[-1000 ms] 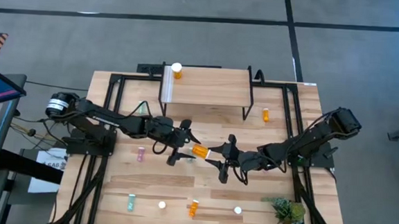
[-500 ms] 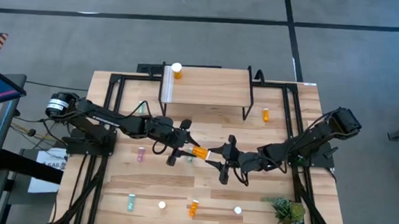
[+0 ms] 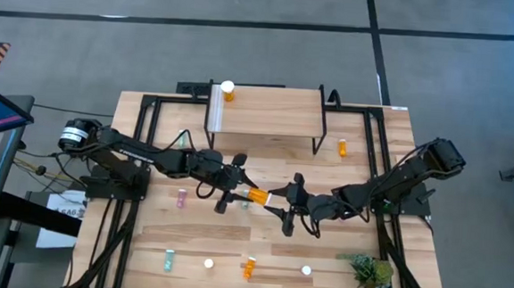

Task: Pick and place medicine bottles onto shelf by color
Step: Put the large orange pill bottle aligned with the other large orange pill bottle on the shelf

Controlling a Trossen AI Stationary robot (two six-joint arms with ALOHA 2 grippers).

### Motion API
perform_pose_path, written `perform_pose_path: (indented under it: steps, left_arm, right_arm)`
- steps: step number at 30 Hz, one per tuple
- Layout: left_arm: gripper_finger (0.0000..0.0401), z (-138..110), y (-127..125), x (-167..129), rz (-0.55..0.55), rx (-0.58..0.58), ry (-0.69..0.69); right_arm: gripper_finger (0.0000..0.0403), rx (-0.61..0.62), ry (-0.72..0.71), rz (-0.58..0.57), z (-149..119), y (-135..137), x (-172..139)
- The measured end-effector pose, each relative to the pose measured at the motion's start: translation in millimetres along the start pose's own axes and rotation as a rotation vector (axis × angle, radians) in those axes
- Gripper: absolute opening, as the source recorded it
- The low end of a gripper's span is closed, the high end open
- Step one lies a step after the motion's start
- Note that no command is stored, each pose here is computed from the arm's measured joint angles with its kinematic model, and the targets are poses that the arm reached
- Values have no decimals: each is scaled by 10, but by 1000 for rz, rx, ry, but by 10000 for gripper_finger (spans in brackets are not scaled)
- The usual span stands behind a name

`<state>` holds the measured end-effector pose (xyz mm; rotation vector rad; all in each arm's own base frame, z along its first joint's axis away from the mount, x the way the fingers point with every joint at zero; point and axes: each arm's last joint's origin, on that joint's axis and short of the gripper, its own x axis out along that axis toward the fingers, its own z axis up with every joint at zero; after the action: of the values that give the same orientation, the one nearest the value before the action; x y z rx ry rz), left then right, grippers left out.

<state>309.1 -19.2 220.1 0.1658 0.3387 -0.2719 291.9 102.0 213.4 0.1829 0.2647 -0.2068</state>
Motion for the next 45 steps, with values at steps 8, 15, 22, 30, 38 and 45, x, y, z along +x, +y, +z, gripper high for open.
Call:
perform_pose_path:
  steps: [8,15,22,30,38,45]
  left_arm:
    - [158,117,-11,-126,-27,-2,-44]
    - [157,214,-32,-319,-25,8,-102]
    - [157,275,-93,-514,-99,28,-337]
    - [162,298,-114,-601,-116,-11,-561]
    - [163,327,-101,-619,-76,-13,-594]
    - [164,357,-98,-638,-60,-13,-629]
  right_arm:
    - [260,7,-28,40,152,52,-211]
    - [260,-64,-86,-46,189,197,-485]
    - [260,-102,-141,-60,147,316,-488]
    - [260,-233,-331,-10,164,336,-147]
    - [260,-286,-523,-13,227,180,90]
    - [260,-286,-670,26,240,46,228]
